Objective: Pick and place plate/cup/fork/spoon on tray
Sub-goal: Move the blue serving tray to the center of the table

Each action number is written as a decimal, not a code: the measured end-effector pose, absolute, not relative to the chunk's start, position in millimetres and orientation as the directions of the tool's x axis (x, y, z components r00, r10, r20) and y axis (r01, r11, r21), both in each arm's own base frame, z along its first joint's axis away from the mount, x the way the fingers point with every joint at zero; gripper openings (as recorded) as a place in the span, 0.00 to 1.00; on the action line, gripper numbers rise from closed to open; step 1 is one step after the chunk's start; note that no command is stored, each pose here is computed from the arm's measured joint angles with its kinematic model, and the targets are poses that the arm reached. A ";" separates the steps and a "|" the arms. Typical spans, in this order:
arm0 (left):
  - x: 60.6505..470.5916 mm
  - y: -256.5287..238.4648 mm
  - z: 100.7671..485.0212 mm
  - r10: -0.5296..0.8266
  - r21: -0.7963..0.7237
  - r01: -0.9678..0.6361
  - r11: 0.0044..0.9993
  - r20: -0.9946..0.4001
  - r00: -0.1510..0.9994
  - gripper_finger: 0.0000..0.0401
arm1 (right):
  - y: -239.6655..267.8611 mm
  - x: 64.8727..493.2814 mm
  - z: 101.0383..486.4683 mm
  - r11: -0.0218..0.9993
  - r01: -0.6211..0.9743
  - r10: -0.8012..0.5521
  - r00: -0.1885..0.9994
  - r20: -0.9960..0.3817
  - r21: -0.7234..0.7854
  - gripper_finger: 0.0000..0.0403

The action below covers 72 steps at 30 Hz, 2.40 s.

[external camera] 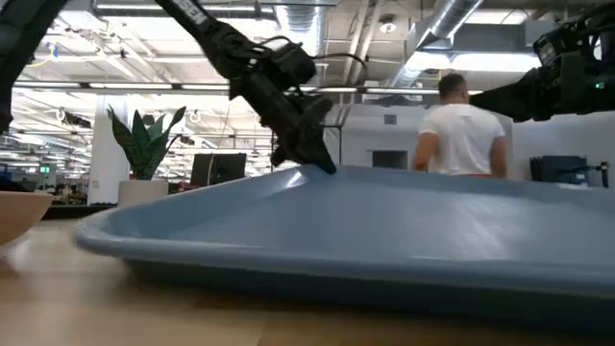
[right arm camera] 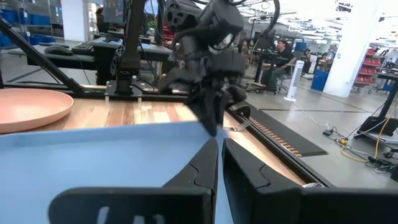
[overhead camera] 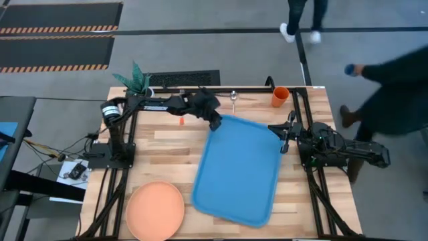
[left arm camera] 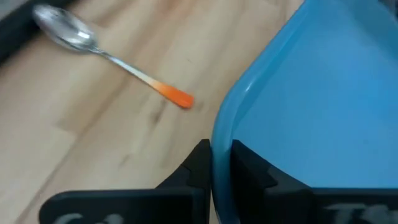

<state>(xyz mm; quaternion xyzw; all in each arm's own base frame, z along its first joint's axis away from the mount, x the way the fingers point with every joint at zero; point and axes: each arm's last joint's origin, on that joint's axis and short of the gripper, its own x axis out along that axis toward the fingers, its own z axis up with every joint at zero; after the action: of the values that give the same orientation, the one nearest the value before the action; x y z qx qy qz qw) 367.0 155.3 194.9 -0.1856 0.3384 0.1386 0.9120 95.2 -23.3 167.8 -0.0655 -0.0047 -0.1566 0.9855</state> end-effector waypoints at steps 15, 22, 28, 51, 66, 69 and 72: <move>249.2 127.3 198.4 0.380 -0.377 -0.565 0.734 -0.462 0.802 0.05 | -23.2 95.3 167.8 0.944 0.306 -0.304 0.952 0.030 -0.124 0.12; 196.2 98.6 197.8 0.476 -0.438 -0.617 0.654 -0.395 0.786 0.05 | -22.4 95.5 167.9 0.961 0.274 -0.275 0.961 0.031 0.021 0.12; 165.6 78.4 192.6 0.523 -0.470 -0.631 0.617 -0.354 0.776 0.04 | -22.5 95.4 168.0 0.959 0.278 -0.280 0.959 0.032 0.057 0.12; 149.7 70.2 189.7 0.544 -0.412 -0.658 0.630 -0.371 0.753 0.04 | -21.5 91.0 196.2 0.956 0.199 -0.255 0.924 0.283 0.214 0.12; 149.7 70.5 190.2 0.552 -0.410 -0.662 0.628 -0.365 0.750 0.05 | -13.2 112.4 144.6 0.727 0.318 -0.174 0.943 -0.285 0.609 0.42; 150.0 70.6 190.9 0.553 -0.411 -0.659 0.630 -0.358 0.753 0.05 | -8.5 116.1 138.1 0.698 0.339 -0.137 0.928 -0.348 0.631 0.55; 150.1 70.7 191.4 0.554 -0.409 -0.657 0.634 -0.353 0.754 0.05 | -3.0 120.8 135.2 0.689 0.339 -0.112 0.923 -0.367 0.641 0.62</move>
<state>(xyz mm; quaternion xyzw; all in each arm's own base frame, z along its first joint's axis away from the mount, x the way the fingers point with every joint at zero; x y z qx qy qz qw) 150.1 70.7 191.4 -0.2639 0.0976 0.3368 0.8985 120.8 -3.0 135.2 0.3745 0.1510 -0.1244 0.9064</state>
